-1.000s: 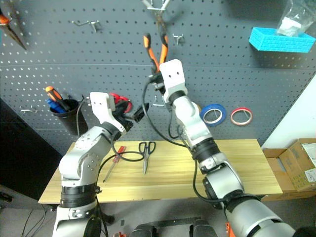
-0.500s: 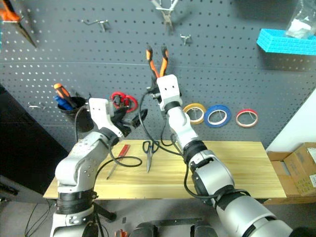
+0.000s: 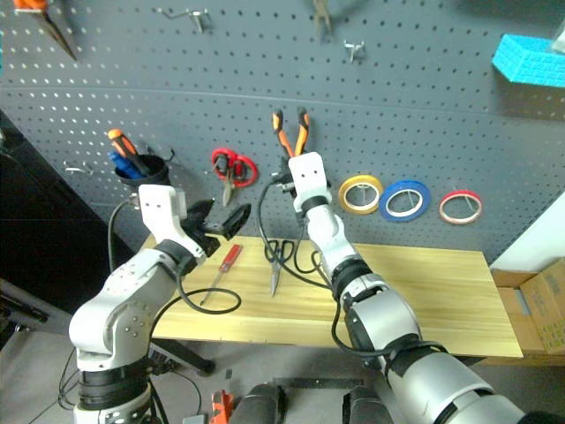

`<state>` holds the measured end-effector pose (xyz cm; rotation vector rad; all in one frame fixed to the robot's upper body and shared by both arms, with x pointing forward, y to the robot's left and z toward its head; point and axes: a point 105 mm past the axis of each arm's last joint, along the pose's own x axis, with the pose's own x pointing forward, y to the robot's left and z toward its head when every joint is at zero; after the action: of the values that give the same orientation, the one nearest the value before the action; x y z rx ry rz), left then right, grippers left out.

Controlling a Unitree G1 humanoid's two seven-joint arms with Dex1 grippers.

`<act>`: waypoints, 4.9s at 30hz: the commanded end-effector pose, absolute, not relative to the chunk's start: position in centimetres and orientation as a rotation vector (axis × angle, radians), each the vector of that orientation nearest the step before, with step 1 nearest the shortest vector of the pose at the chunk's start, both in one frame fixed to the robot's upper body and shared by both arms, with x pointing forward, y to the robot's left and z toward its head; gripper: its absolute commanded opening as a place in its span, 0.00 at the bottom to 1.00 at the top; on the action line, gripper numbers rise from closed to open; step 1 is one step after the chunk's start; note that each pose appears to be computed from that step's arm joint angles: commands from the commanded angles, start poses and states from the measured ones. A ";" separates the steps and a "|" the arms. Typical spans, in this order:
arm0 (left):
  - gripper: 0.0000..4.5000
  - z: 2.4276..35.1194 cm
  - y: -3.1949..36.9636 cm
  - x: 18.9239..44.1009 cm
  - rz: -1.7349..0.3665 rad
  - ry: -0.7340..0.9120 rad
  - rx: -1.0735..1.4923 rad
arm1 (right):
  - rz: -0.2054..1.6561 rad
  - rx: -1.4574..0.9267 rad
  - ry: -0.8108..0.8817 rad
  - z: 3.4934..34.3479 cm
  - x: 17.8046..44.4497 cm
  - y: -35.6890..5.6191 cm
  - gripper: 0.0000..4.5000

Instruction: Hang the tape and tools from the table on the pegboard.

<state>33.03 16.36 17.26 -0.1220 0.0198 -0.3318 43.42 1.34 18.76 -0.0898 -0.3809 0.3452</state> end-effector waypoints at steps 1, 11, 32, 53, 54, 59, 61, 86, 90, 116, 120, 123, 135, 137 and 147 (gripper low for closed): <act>1.00 18.9 16.3 32.7 -0.339 -0.039 -0.110 | 0.300 -0.062 -0.494 22.6 43.7 0.4 0.39; 1.00 18.5 16.3 33.0 -0.340 -0.030 -0.113 | 0.283 -0.062 -0.573 25.1 43.6 -0.1 0.39; 1.00 18.6 16.3 33.3 -0.339 -0.037 -0.110 | 0.136 -0.043 -0.659 30.9 44.8 -3.5 0.39; 1.00 18.5 17.8 32.4 -0.299 -0.019 -0.082 | 0.167 -0.128 -0.325 17.3 44.6 -2.5 0.39; 1.00 18.5 17.8 32.4 -0.297 -0.018 -0.082 | 0.172 -0.137 -0.331 17.3 44.5 -2.5 0.39; 1.00 18.5 17.3 32.9 -0.309 -0.020 -0.095 | 0.212 -0.167 -0.376 18.1 44.4 -2.4 0.74; 1.00 18.4 17.0 33.1 -0.320 -0.021 -0.100 | 0.203 -0.173 -0.390 18.5 44.4 -2.6 0.88; 1.00 9.7 16.5 36.7 -0.254 0.286 0.048 | 0.928 -0.329 -0.172 16.9 28.4 -5.2 0.99; 1.00 6.3 16.7 37.7 -0.154 0.399 0.111 | 1.007 -0.358 -0.159 16.7 28.4 -5.1 0.99; 1.00 2.2 15.6 39.4 -0.005 0.614 0.206 | 1.210 -0.522 -0.155 14.4 29.1 -5.4 0.99; 1.00 2.0 15.8 39.2 0.012 0.627 0.198 | 1.212 -0.521 -0.157 14.4 29.2 -5.4 0.99; 1.00 1.9 15.6 39.2 0.009 0.627 0.186 | 1.212 -0.524 -0.157 14.4 29.3 -5.5 0.99; 0.20 2.1 15.6 39.1 0.014 0.611 0.161 | 1.195 -0.538 -0.162 14.7 29.6 -5.9 1.00; 0.14 2.1 15.7 39.1 0.016 0.609 0.160 | 1.193 -0.539 -0.165 14.8 29.7 -5.8 1.00; 0.14 3.1 15.6 38.5 -0.021 0.574 0.144 | 1.175 -0.536 -0.196 15.6 29.7 -5.6 1.00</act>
<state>38.62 15.58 2.36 0.1409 0.6008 -0.0116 29.85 -5.80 13.83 -0.5239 -0.1221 1.1885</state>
